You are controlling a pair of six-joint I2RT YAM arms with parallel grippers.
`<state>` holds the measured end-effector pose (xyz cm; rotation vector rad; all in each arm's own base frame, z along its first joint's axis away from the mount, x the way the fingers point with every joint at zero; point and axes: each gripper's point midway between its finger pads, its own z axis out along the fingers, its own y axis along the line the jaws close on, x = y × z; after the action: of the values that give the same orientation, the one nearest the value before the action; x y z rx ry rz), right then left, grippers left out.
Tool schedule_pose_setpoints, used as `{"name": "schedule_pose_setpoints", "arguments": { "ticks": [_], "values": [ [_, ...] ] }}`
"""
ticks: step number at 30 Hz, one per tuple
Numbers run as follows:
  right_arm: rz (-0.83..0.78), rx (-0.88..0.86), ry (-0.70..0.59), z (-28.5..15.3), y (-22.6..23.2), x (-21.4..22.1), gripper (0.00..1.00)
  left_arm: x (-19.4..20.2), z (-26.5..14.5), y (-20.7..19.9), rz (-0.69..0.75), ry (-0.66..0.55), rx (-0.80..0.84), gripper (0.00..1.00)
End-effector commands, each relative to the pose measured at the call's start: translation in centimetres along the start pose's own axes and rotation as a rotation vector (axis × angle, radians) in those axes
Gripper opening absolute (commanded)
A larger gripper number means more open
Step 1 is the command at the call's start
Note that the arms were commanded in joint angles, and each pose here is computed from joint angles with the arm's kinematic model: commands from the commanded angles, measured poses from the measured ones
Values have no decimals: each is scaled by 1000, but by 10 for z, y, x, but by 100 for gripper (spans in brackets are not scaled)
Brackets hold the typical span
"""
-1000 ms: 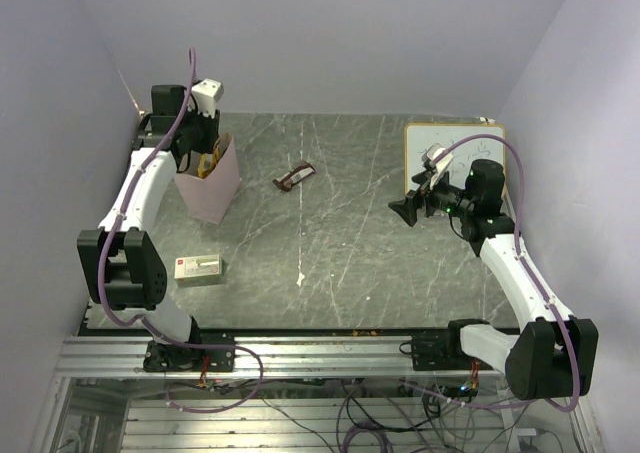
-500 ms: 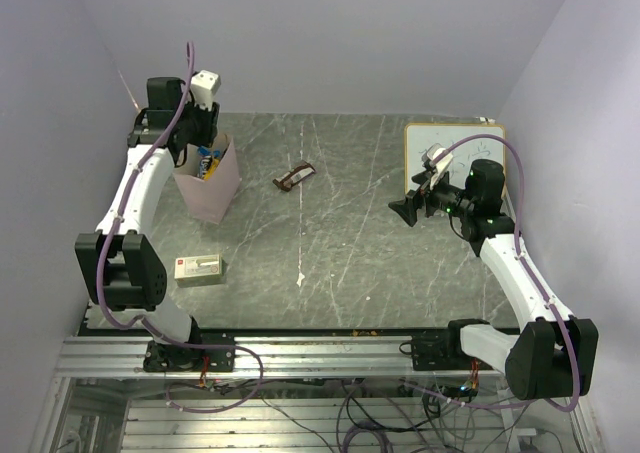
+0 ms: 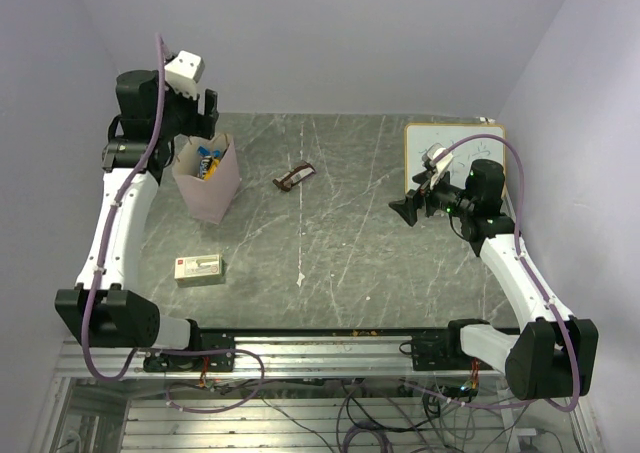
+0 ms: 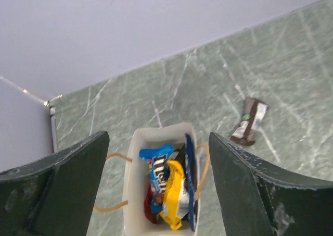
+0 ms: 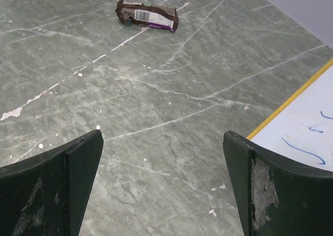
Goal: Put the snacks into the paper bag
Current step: Place the snack in the paper bag, then pick up the snack from the center of the board.
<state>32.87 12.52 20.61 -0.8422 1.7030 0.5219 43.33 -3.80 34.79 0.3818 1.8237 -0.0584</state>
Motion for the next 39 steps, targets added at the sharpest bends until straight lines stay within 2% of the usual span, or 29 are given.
{"name": "schedule_pose_setpoints", "arguments": {
  "ticks": [1,7,16,25,32,39],
  "values": [
    [-25,52,-39,-6,-8,-16,100,-40,-14,-22,-7,-113,142,92],
    [-19,94,-35,-8,-16,-19,100,-48,-12,-50,67,-100,223,100],
    [-21,121,-46,-14,-21,-23,100,-33,11,-133,297,-39,325,98],
    [-19,137,-59,-20,-24,-27,100,30,73,-192,427,148,404,96],
    [-18,127,-55,-19,-23,-25,100,92,119,-219,400,331,480,93],
    [-22,128,-52,-19,-23,-24,100,147,154,-228,405,471,491,89]
  ]
}}
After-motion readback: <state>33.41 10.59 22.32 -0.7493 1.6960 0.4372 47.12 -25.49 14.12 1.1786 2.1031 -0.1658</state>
